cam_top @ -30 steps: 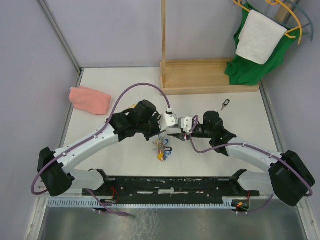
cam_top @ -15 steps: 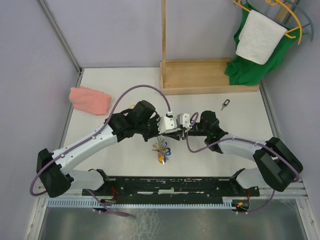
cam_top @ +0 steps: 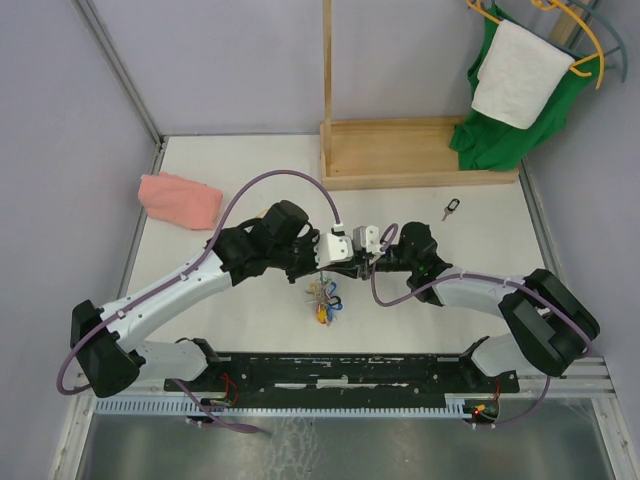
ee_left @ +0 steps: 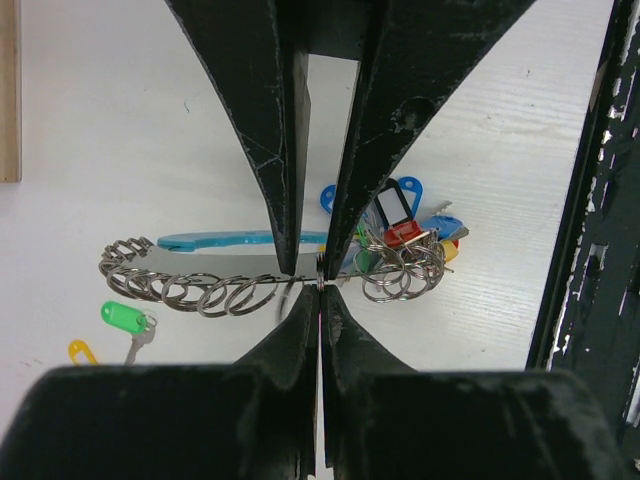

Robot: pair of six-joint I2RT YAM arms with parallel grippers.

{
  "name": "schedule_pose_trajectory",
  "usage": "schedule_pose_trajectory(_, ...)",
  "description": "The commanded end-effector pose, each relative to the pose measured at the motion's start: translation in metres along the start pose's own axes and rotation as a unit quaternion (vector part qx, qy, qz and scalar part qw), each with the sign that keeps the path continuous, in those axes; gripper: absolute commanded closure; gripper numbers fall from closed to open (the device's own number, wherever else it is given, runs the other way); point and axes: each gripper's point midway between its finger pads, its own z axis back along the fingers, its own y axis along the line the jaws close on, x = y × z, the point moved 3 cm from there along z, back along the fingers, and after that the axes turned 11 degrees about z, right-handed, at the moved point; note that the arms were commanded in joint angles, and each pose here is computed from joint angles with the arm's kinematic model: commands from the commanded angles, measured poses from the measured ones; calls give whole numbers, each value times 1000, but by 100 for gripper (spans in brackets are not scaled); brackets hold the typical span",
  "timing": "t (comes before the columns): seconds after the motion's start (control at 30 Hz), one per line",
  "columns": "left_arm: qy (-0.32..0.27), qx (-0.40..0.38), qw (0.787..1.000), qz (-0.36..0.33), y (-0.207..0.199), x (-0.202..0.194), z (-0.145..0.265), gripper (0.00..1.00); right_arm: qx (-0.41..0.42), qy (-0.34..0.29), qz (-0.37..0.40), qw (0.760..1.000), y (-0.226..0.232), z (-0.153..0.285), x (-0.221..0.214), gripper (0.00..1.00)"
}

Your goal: Put the keys on the keyring

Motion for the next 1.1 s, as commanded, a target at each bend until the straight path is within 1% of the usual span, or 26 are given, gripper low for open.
schedule_pose_trajectory(0.0,-55,-4,998,-36,0,25,6,97,16,-29,14,999,-2,-7,14,78)
schedule_pose_trajectory(0.13,-54,-5,998,-38,0,25,5,97,20,-29,11,999,0,-8,13,87)
schedule_pose_trajectory(0.2,-52,0,998,-33,2,23,3,97,17,-31,14,999,-1,-7,14,97)
schedule_pose_trajectory(0.23,-57,11,998,-27,4,23,4,97,12,-31,16,999,-2,-7,15,99)
schedule_pose_trajectory(0.33,-97,58,994,-2,10,22,8,87,-2,-34,20,999,-4,-5,17,99)
schedule_pose_trajectory(0.37,-119,66,991,4,10,22,10,86,-3,-35,20,999,-5,-5,18,99)
schedule_pose_trajectory(0.4,-151,73,986,11,9,25,12,85,-6,-38,19,999,-6,-5,19,99)
schedule_pose_trajectory(0.47,-213,85,973,34,6,26,15,79,-12,-47,17,999,-6,-5,22,99)
schedule_pose_trajectory(0.5,-259,95,961,38,7,33,20,78,-17,-51,17,998,-8,-5,23,99)
schedule_pose_trajectory(0.53,-272,94,956,50,4,25,19,78,-20,-54,16,998,-8,-5,24,99)
schedule_pose_trajectory(0.6,-326,99,938,62,1,24,23,78,-27,-60,13,998,-10,-5,25,99)
schedule_pose_trajectory(0.7,-423,89,899,66,-5,25,33,78,-32,-65,13,997,-11,-4,27,99)
schedule_pose_trajectory(0.77,-469,76,877,67,-9,18,37,77,-34,-66,14,997,-11,-4,28,99)
schedule_pose_trajectory(0.83,-493,61,865,70,-11,9,37,75,-39,-66,20,997,-12,-2,30,99)
schedule_pose_trajectory(0.9,-498,52,862,79,-8,0,32,75,-41,-63,23,997,-11,-1,31,99)
schedule_pose_trajectory(1.07,-516,13,854,69,-11,-2,30,72,-45,-54,31,997,-10,3,31,99)
